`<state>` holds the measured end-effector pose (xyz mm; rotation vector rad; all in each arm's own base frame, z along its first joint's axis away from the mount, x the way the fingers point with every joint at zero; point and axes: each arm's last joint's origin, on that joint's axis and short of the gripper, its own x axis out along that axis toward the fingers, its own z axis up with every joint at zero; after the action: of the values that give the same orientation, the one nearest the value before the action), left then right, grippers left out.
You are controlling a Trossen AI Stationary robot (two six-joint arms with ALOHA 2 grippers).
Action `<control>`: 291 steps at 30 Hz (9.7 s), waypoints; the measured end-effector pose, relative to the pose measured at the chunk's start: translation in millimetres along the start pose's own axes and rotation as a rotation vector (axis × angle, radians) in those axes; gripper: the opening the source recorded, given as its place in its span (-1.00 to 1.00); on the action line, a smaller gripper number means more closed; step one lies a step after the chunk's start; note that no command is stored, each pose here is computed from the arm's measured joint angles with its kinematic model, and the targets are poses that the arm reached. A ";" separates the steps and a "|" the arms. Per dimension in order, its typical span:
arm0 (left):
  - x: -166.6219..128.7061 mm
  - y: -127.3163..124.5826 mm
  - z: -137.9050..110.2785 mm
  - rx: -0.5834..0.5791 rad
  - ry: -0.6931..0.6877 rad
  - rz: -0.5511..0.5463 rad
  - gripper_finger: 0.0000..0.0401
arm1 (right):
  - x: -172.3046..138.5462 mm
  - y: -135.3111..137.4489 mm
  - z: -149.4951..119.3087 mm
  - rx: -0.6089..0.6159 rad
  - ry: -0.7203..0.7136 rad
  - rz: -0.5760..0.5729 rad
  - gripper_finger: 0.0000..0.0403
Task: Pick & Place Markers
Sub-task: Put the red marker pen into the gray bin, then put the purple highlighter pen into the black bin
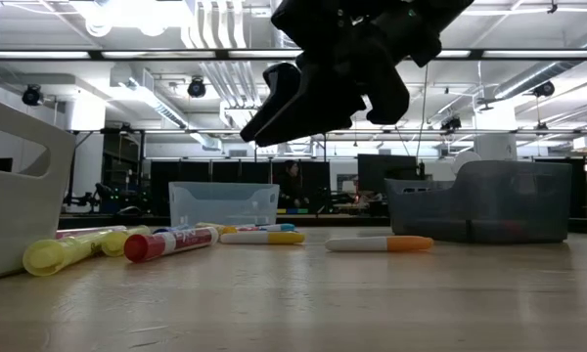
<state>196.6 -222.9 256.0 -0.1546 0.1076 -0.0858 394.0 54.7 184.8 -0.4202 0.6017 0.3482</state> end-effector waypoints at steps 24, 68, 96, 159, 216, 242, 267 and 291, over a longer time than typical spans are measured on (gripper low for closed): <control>-0.9 -1.7 -1.0 -0.028 0.013 -0.045 -0.38 | 55.6 -23.5 19.4 -0.068 0.154 0.078 -0.05; -2.6 -0.7 -9.2 -0.025 0.049 -0.096 -0.39 | 74.5 -15.3 4.9 0.240 0.645 0.240 -0.72; 4.0 23.3 -27.9 0.103 0.070 0.044 -0.39 | -103.9 18.1 143.7 0.319 0.198 -0.024 -0.68; 22.6 35.7 19.7 0.334 -0.170 0.091 -0.73 | -67.9 63.2 151.2 0.258 0.020 -0.109 -0.41; -50.4 10.2 1.4 -0.258 0.785 0.125 -0.38 | -22.5 61.0 59.0 0.172 0.254 -0.237 -0.58; -73.5 53.9 35.0 0.486 0.321 0.468 -0.18 | -47.4 -57.1 25.7 0.109 0.336 -0.425 -0.72; -151.3 140.2 103.8 0.301 0.054 0.534 -0.18 | -115.4 -198.2 2.1 -0.023 0.207 -1.054 -0.74; -153.9 152.3 77.6 0.040 -0.069 0.589 -0.18 | -102.5 -183.7 -17.6 0.265 0.006 -0.313 -0.74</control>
<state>64.8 -47.1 323.5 -0.0809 0.0787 0.5039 385.8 -131.1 284.7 -0.2547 0.5690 -0.0330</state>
